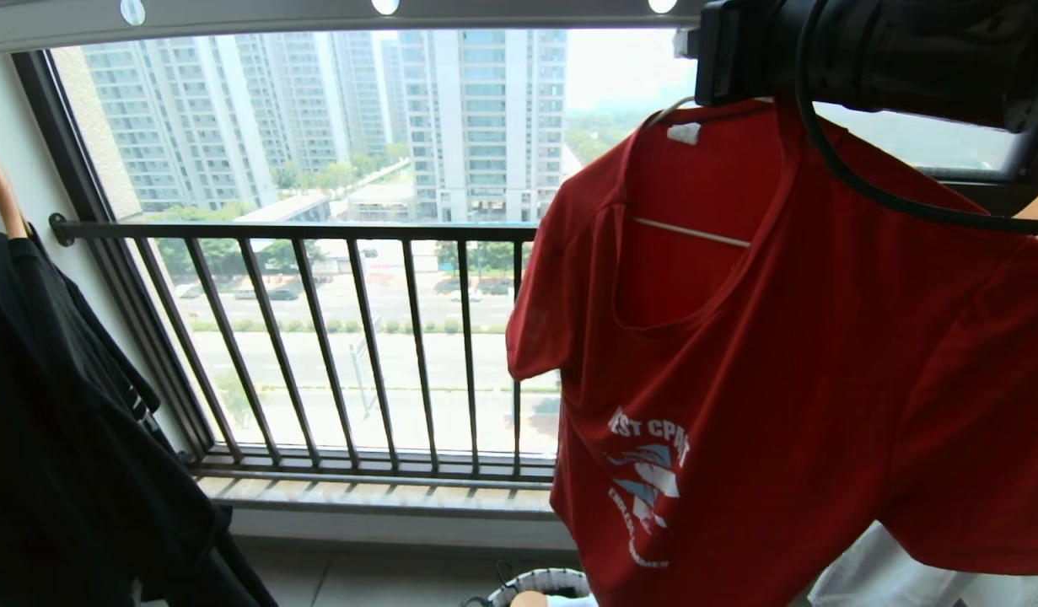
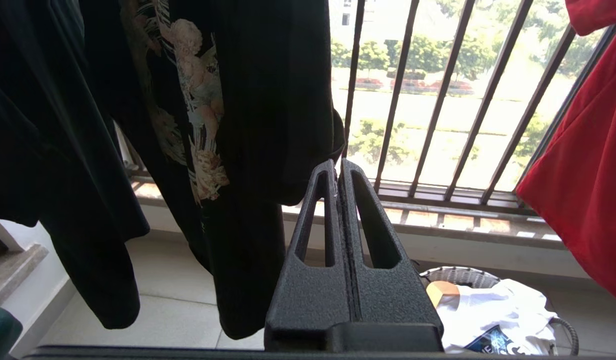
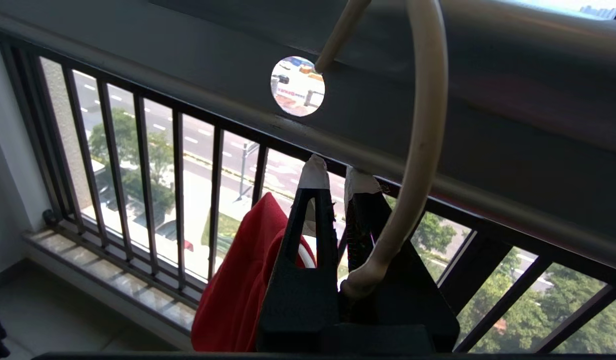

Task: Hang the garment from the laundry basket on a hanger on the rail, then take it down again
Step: Take the clothes off the clothes rack

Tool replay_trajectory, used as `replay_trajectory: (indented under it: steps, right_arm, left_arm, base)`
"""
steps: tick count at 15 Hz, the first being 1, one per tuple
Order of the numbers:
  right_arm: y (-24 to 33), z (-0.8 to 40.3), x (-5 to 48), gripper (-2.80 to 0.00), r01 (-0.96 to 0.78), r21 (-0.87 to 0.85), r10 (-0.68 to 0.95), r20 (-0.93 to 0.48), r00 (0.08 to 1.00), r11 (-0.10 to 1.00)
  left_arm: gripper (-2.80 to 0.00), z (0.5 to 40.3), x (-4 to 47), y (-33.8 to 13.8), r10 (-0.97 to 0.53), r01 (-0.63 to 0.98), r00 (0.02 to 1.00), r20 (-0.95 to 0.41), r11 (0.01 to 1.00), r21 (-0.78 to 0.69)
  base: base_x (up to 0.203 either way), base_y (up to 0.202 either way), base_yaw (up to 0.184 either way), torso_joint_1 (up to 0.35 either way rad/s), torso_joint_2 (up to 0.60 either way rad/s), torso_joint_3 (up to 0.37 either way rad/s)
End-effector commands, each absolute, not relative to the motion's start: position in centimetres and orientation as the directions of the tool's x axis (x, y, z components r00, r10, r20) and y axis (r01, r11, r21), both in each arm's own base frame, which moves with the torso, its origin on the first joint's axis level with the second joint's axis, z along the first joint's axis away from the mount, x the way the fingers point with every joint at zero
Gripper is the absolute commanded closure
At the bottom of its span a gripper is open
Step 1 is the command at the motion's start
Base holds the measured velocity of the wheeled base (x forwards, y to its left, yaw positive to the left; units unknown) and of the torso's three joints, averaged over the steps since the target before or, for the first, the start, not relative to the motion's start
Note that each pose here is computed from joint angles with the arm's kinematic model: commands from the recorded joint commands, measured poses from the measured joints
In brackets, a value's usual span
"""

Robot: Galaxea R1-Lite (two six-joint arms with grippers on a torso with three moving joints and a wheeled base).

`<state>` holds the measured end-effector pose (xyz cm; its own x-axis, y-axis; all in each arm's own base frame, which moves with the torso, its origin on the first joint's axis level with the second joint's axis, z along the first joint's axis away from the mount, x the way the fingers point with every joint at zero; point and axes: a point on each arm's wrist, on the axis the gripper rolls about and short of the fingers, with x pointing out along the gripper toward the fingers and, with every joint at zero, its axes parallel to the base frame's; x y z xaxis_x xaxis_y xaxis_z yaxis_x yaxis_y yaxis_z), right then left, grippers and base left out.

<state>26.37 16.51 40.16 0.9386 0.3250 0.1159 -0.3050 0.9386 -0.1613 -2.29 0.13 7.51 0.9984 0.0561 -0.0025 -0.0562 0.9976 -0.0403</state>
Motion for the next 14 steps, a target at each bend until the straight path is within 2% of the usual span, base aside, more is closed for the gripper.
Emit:
replay_trajectory:
  steps: [1,4,8,10,14]
  right_arm:
    - [16.1,41.3,25.0,0.00,-0.309,-0.153,0.332,0.155,0.930,0.939]
    - [15.2,41.7,22.8,0.00,-0.332,-0.129,0.350,0.162,0.923,0.934]
    - [14.7,38.5,20.0,0.00,-0.411,-0.014,0.410,0.076,0.909,0.912]
    - [14.7,38.5,19.4,0.00,-0.472,0.032,0.461,0.161,0.873,0.881]
    - [15.0,40.5,19.5,0.00,-0.520,0.005,0.496,0.290,0.818,0.854]
  left_arm:
    - [0.00,7.5,-2.3,0.1,0.058,-0.058,0.998,-0.006,0.997,-0.041]
    - [0.00,7.5,-2.3,0.1,0.057,-0.057,0.998,-0.004,0.998,-0.041]
    - [0.00,7.5,-2.3,0.1,0.057,-0.057,0.998,-0.006,0.998,-0.041]
    - [0.00,7.5,-2.3,0.1,0.057,-0.057,0.998,-0.006,0.998,-0.041]
    - [0.00,7.5,-2.3,0.1,0.057,-0.057,0.998,-0.003,0.998,-0.041]
  base:
    - [0.000,0.000,0.000,0.000,0.00,0.000]
    - [0.000,0.000,0.000,0.000,0.00,0.000]
    - [0.000,0.000,0.000,0.000,0.00,0.000]
    - [0.000,0.000,0.000,0.000,0.00,0.000]
    - [0.000,0.000,0.000,0.000,0.00,0.000]
